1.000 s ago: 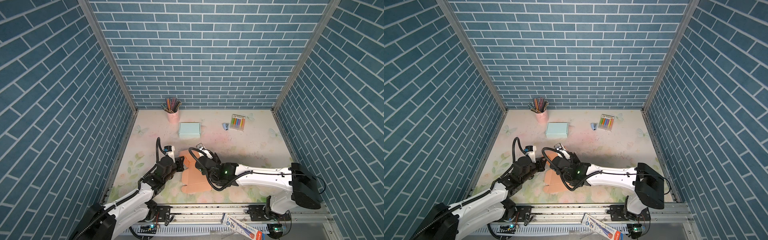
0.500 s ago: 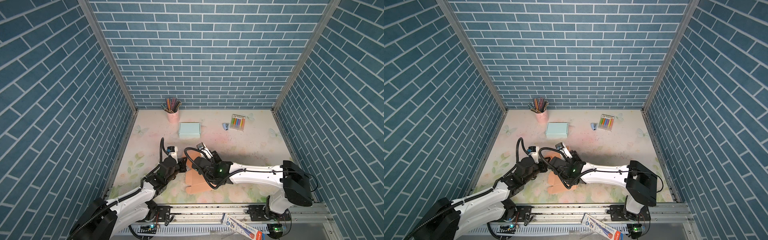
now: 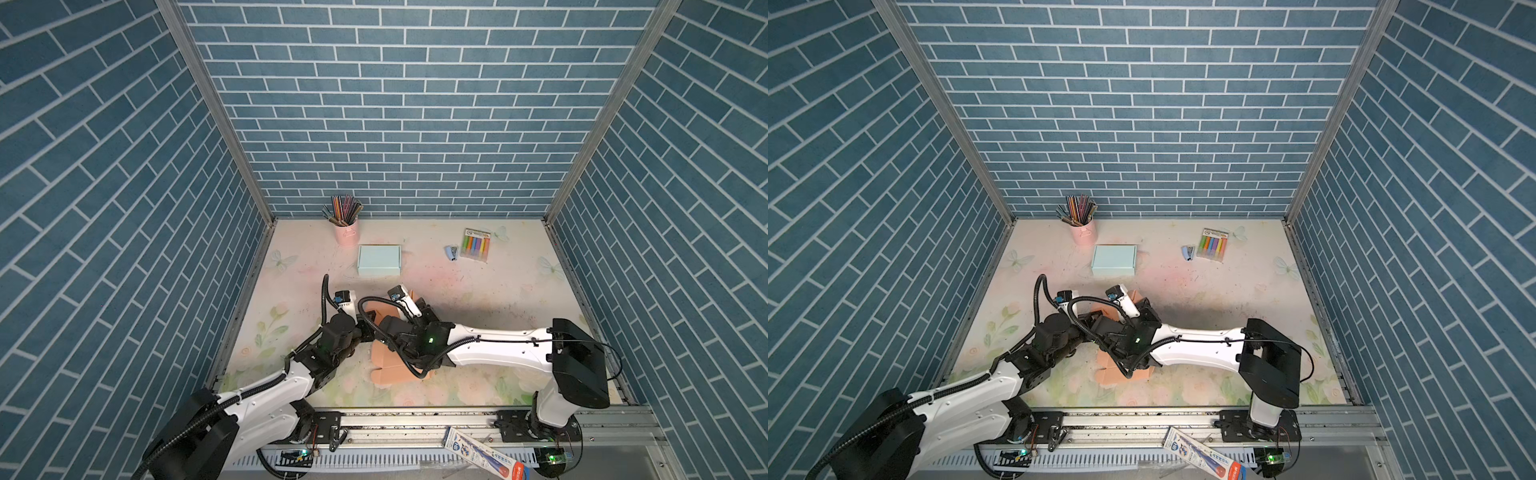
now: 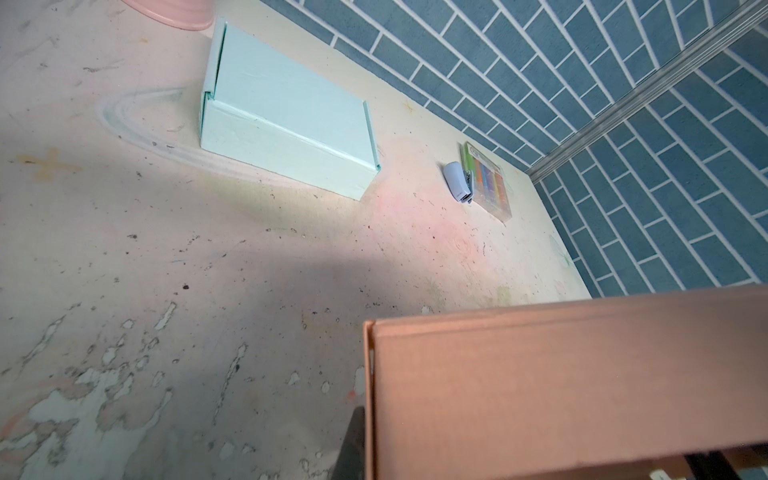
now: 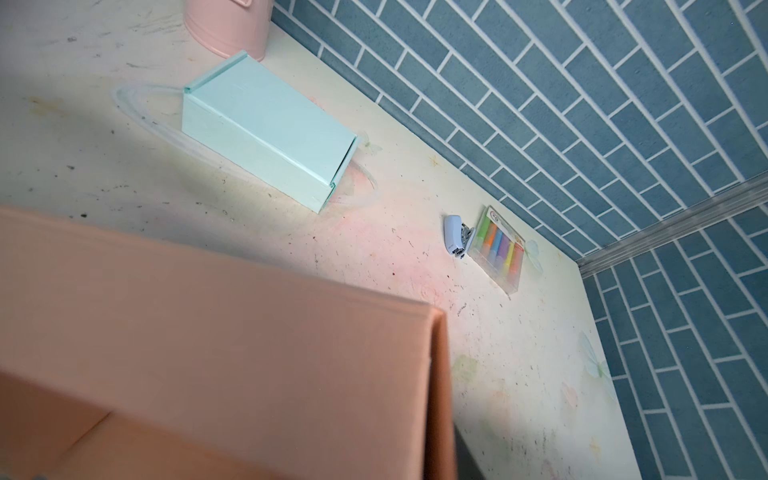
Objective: Fold the paper box
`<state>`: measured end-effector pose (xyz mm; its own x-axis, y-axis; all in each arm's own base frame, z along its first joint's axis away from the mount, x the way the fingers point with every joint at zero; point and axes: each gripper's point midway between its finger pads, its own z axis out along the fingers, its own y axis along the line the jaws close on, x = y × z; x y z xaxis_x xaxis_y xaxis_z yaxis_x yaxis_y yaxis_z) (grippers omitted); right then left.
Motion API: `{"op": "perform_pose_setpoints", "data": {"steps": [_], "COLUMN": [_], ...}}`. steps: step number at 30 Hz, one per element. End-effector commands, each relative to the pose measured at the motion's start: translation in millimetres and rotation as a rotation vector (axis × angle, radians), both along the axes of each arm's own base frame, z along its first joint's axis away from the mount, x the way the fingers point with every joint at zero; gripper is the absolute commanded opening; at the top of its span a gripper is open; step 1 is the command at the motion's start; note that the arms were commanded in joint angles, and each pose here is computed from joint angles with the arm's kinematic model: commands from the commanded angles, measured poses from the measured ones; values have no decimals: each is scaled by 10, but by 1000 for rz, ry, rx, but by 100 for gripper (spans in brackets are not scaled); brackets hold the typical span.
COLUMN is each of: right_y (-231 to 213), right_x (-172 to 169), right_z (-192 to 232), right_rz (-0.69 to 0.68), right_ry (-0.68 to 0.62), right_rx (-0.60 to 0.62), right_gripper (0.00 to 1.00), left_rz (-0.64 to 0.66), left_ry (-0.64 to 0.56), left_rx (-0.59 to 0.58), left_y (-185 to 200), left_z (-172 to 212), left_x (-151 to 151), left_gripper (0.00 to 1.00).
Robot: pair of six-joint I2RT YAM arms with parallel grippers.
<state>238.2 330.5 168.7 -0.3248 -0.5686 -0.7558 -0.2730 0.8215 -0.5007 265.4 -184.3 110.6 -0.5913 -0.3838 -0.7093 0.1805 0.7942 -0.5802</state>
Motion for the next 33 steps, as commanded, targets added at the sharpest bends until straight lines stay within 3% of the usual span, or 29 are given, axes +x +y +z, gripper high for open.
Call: {"op": "perform_pose_setpoints", "data": {"steps": [1, 7, 11, 13, 16, 19, 21, 23, 28, 33], "right_y": [-15, 48, 112, 116, 118, 157, 2, -164, -388, -483], "right_x": [-101, -249, -438, -518, -665, -806, -765, -652, -264, -1], "right_z": [189, 239, 344, 441, 734, 1114, 1324, 1388, 1071, 473], "right_rz": [9, 54, 113, 155, 253, 439, 488, 483, 415, 308], "right_ry": [-40, -5, 40, 86, 156, 263, 293, 285, 371, 450], "right_rx": [64, 145, 255, 336, 511, 779, 924, 978, 1014, 1005], "right_gripper": [31, 44, 61, 65, 70, 68, 67, 68, 68, 67], "left_rz": [19, 38, 34, 31, 11, -31, -77, -134, -269, -390], "left_ry": [-42, -46, -43, -46, -52, -71, -106, -152, -230, -298], "left_rx": [-44, -21, 0, 17, 60, 108, 112, 109, 155, 208], "left_y": [-36, 5, -2, 3, -3, -33, -82, -154, -324, -512], "left_z": [165, 163, 163, 166, 175, 215, 281, 370, 433, 360], "left_x": [59, 77, 91, 96, 94, 78, 47, 1, -102, -270], "left_gripper": [0, 0, 0, 0, 0, 0, 0, 0, 0, 0]}}
